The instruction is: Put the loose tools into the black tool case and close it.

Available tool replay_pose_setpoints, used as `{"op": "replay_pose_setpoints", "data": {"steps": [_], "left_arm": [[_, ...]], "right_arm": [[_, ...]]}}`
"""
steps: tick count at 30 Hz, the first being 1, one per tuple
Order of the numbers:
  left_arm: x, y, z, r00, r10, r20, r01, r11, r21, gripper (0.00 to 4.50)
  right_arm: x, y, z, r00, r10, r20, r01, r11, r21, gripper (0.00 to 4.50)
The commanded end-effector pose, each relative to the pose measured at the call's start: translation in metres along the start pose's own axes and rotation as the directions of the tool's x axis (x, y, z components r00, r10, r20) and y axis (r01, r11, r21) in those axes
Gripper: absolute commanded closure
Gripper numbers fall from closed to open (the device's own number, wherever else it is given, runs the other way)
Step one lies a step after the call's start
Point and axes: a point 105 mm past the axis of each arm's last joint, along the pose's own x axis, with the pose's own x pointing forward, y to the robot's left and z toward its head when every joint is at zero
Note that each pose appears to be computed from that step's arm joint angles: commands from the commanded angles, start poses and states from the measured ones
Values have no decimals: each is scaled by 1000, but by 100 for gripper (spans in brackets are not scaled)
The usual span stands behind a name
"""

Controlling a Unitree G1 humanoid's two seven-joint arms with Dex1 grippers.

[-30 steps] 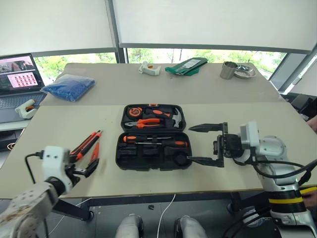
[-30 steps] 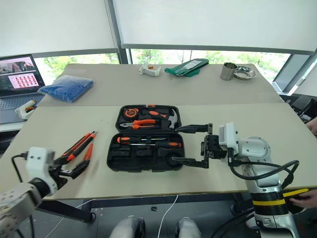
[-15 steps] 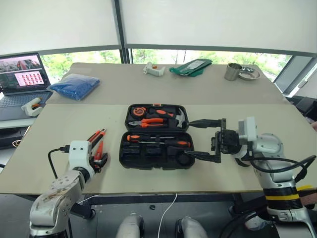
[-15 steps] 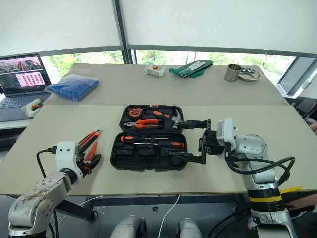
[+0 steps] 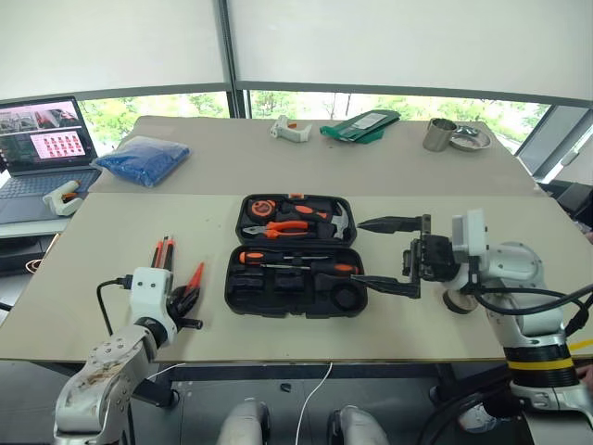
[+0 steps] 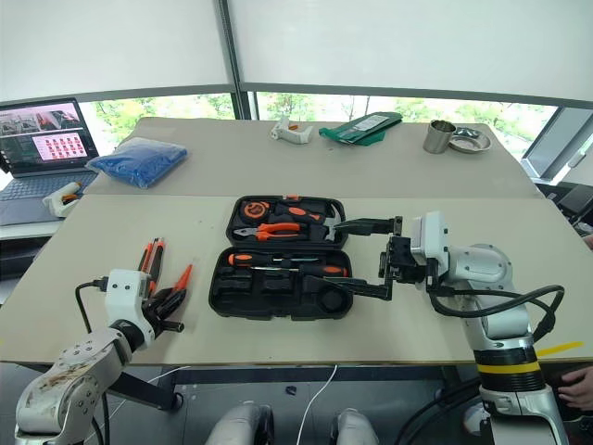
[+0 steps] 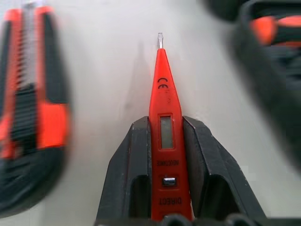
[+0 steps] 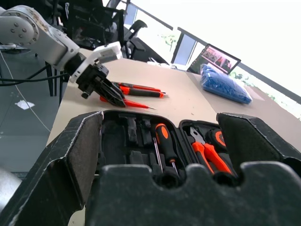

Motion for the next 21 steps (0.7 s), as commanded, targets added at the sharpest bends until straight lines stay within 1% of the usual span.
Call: {"op": "replay_pose_setpoints", "data": {"steps": [1,3,4,6,8,9,11,13,15,17,19,21], "left_arm": [[-12,-5,42,974,-192,123,177,976,128,400],[-21,-21,52,904,-420,85,388,887,252,400],[-23,-26,54,867,-496,50,460,833,307,400],[-22,-32,58,806,-592,-19,547,731,408,400],[-15,-39,61,750,-653,-105,607,616,502,400],[-11,-42,63,725,-674,-143,632,568,527,400],[1,-49,63,680,-696,-231,684,489,541,400],[13,-56,57,626,-704,-335,731,379,568,400],[31,-59,63,632,-691,-351,716,346,606,400],[46,-63,71,641,-687,-341,704,351,617,400],[52,-66,68,609,-683,-404,729,281,624,400],[59,-70,69,595,-688,-416,737,259,625,400]], "right_arm": [[-5,-1,14,1000,-23,15,23,1000,-5,0],[-8,-1,13,999,-41,-2,42,999,23,0],[-9,-1,12,999,-47,-19,48,998,34,0],[-13,-1,7,996,-57,-64,61,997,54,0],[-16,-2,3,992,-60,-110,68,995,67,0],[-17,-2,1,990,-60,-129,70,995,74,0],[-20,-5,-3,982,-75,-175,87,994,63,0],[-21,-6,-8,975,-81,-207,97,993,69,0],[-21,-5,-10,973,-81,-218,99,992,73,0],[-21,-4,-10,972,-76,-223,96,992,79,0],[-22,-2,-10,971,-75,-229,97,991,89,0],[-26,-3,-14,960,-88,-266,110,991,70,0]]}}
